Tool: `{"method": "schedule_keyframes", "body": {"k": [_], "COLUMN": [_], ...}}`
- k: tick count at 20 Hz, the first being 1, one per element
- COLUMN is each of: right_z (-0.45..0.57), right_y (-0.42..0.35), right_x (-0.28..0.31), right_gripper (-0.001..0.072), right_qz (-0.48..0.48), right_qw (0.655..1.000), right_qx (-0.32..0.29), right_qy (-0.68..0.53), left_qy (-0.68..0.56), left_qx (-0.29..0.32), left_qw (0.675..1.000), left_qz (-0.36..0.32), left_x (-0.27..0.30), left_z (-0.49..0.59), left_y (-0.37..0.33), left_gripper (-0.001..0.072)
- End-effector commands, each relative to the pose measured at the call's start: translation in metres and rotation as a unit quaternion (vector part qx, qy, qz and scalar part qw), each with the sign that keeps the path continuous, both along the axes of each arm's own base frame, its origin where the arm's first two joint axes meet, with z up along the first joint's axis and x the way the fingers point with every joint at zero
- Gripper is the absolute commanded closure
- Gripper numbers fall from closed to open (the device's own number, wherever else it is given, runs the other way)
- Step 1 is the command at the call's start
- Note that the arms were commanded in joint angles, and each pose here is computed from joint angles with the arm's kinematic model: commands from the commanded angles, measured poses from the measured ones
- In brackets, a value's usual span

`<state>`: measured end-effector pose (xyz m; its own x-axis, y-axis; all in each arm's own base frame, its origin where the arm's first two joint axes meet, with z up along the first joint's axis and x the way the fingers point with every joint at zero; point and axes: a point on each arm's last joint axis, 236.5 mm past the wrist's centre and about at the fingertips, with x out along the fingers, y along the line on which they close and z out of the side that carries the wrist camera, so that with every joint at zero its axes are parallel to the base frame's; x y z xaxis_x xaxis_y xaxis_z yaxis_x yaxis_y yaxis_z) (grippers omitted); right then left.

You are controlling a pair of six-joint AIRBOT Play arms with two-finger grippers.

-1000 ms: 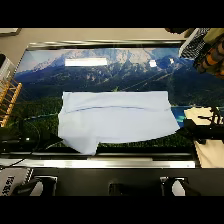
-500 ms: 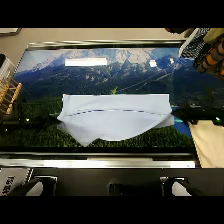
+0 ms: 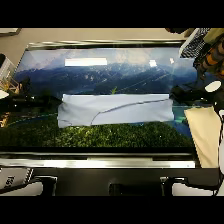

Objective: Fold the clothes and pants, and hang the long-sleeved shirts on hangers.

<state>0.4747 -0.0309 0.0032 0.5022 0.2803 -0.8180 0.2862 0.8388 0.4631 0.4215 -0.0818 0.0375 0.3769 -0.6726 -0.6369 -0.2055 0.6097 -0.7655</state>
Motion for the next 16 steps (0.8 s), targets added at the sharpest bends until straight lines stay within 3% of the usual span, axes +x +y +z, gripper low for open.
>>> {"method": "schedule_keyframes", "body": {"k": [1,9,10,11,12,13,15,16], "right_z": [-0.001,-0.054,-0.058,-0.059,-0.055,-0.048,-0.029,-0.024], "right_y": [-0.008,-0.007,-0.007,-0.008,-0.011,-0.018,-0.037,-0.049], "right_x": [0.018,0.018,0.018,0.018,0.015,0.011,0.003,-0.001], "right_gripper": [0.0673,0.0671,0.0629,0.0487,0.0447,0.0439,0.0218,0.018], "right_qz": [-0.019,-0.022,-0.021,-0.023,-0.039,-0.059,-0.074,-0.077], "right_qw": [1.0,0.999,0.999,0.999,0.998,0.995,0.992,0.991], "right_qx": [-0.009,0.009,0.009,0.01,0.022,0.039,0.061,0.063], "right_qy": [-0.018,0.03,0.034,0.036,0.048,0.064,0.083,0.086], "left_qy": [0.006,0.05,0.051,0.05,0.045,0.039,0.019,0.007], "left_qx": [-0.013,-0.019,-0.017,-0.016,-0.015,-0.015,-0.013,-0.009], "left_qw": [1.0,0.999,0.999,0.999,0.999,0.999,1.0,1.0], "left_qz": [-0.002,-0.007,-0.002,0.002,0.006,0.008,0.006,0.006], "left_x": [0.028,0.051,0.054,0.056,0.059,0.062,0.067,0.07], "left_z": [-0.013,-0.068,-0.073,-0.074,-0.072,-0.066,-0.046,-0.035], "left_y": [-0.005,-0.012,-0.011,-0.009,-0.006,-0.002,0.007,0.011], "left_gripper": [0.0697,0.0695,0.0682,0.0564,0.0401,0.029,0.0289,0.029]}}
